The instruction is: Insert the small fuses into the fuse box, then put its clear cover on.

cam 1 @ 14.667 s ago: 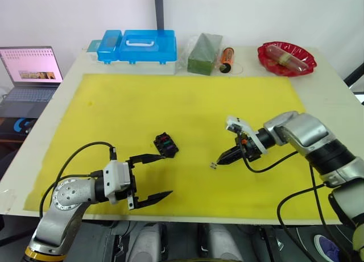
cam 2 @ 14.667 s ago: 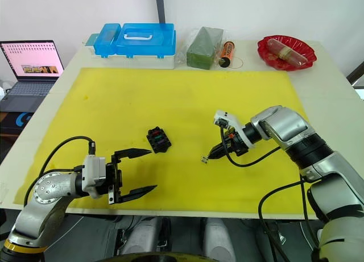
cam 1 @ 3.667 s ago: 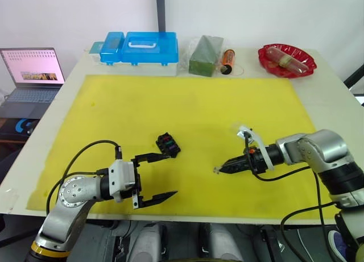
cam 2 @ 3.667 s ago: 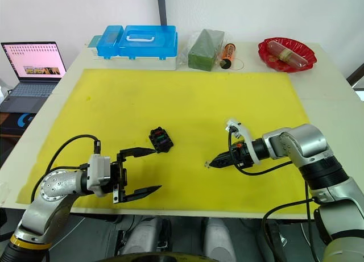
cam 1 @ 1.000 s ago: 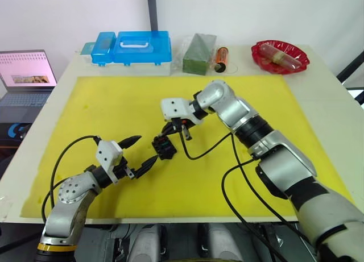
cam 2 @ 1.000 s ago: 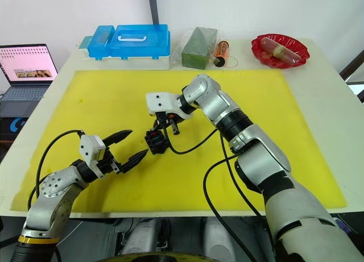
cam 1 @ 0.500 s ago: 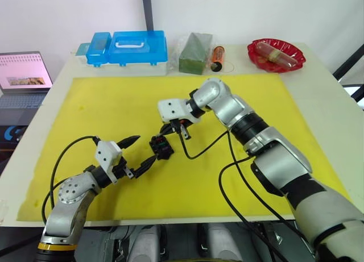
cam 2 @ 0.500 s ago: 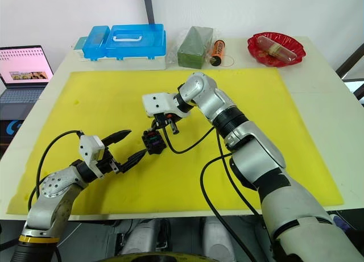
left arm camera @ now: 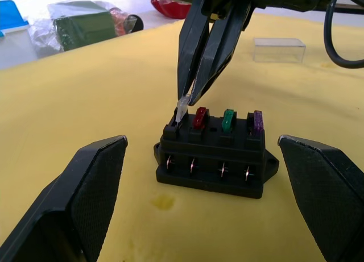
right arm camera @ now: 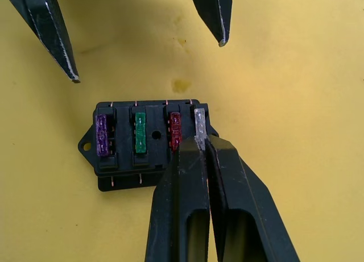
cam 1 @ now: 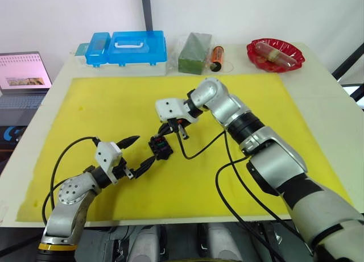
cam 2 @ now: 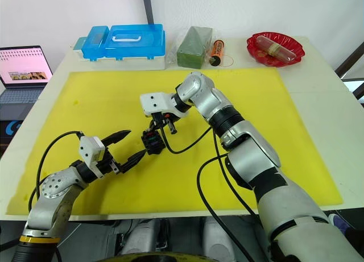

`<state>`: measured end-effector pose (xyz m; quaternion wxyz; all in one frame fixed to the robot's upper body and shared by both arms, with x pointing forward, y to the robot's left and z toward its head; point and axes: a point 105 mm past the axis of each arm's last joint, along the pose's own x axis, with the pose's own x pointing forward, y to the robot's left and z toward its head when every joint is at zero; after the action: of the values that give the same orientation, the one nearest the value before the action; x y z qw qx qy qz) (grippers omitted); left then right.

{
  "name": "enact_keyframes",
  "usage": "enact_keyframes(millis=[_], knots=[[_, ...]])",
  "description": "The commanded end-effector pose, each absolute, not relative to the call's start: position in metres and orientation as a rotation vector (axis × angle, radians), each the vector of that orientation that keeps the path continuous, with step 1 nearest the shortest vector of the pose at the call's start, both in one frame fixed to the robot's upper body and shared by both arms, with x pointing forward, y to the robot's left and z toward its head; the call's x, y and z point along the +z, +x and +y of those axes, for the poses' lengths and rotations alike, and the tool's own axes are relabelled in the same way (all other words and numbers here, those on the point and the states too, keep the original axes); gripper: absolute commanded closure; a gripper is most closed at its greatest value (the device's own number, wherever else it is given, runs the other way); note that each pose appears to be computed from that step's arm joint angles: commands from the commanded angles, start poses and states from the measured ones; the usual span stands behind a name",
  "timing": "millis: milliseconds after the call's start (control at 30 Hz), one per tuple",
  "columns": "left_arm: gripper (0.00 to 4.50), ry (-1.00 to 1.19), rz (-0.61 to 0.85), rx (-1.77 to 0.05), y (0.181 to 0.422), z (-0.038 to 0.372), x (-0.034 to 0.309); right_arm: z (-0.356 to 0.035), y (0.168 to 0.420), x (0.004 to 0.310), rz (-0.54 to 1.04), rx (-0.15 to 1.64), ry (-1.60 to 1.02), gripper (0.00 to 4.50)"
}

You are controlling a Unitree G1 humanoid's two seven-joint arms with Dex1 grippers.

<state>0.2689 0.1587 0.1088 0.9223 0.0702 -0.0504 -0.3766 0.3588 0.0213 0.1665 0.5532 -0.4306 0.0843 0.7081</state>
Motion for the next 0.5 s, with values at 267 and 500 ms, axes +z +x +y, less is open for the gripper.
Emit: enact_keyframes(millis=[267,500], knots=[[0.0,0.163,-0.141,-0.764,0.2698,0.1609,0.1163,0.027,0.3625,0.1773,0.164,1.648,-1.064,4.47],[0.0,0.166,-0.142,-0.764,0.2713,0.1603,0.1173,0.0294,0.3611,0.1767,0.185,1.659,-1.034,4.47]])
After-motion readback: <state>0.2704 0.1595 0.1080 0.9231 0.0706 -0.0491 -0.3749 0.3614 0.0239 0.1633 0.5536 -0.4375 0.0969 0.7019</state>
